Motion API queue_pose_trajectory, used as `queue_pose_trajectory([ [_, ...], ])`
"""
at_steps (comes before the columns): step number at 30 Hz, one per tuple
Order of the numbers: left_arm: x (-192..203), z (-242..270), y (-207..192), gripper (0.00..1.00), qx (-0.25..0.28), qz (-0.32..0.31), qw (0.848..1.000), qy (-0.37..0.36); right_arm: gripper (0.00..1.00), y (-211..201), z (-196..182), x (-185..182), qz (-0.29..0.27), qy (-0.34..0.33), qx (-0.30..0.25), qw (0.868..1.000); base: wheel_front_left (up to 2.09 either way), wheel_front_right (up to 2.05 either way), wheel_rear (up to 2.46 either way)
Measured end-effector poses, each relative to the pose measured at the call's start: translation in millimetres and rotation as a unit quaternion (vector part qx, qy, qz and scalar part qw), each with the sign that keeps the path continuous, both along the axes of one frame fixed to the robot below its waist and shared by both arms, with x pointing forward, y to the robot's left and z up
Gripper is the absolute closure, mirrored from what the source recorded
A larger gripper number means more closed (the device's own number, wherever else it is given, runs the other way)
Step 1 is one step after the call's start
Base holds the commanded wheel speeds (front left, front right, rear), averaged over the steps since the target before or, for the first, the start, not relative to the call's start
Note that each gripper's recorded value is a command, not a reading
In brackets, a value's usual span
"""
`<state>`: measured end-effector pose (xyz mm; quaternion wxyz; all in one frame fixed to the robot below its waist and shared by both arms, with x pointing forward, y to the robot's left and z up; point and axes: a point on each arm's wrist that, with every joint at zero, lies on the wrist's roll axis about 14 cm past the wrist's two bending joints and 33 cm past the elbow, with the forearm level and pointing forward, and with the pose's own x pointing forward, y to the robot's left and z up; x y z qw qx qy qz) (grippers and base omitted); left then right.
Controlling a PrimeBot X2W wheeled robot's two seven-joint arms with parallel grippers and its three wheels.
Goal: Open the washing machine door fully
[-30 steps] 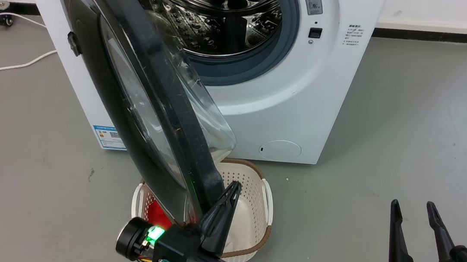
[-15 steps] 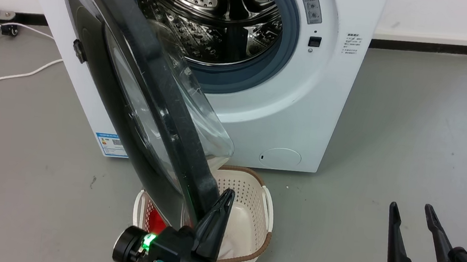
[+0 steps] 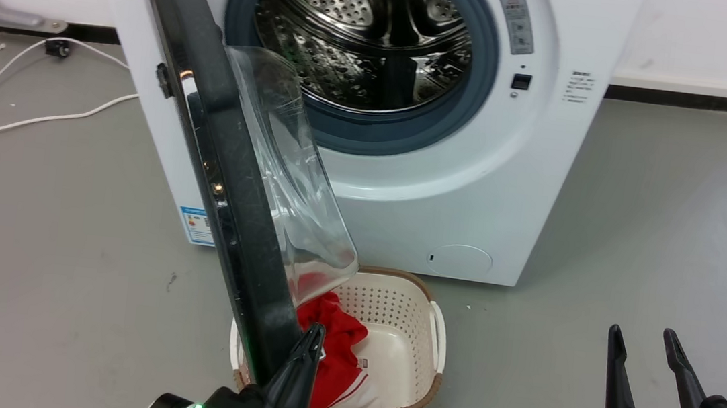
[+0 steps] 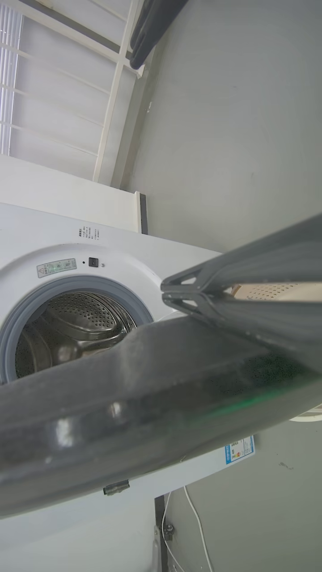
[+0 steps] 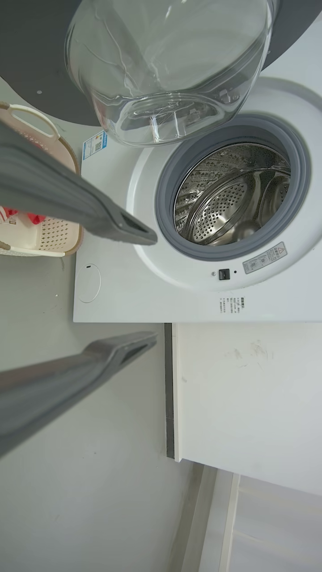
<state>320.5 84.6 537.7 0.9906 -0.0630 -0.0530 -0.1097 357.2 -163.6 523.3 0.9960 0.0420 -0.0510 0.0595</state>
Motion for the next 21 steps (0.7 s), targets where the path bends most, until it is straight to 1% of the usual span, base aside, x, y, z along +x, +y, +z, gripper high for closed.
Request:
queue_pose_trajectory([
  [11, -17.1, 5.0, 46.8, 1.00, 0.001, 0.087, 0.996, -0.005, 0.00, 32.7, 3.0, 15.8, 0.050, -0.005, -0.001, 0.999, 0.00, 0.00, 0.00],
  [21, -35.7, 5.5, 101.9, 1.00, -0.004, 0.187, 0.982, -0.004, 0.00, 69.9, 0.8, 30.1, 0.103, -0.002, -0.002, 0.995, 0.00, 0.00, 0.00],
])
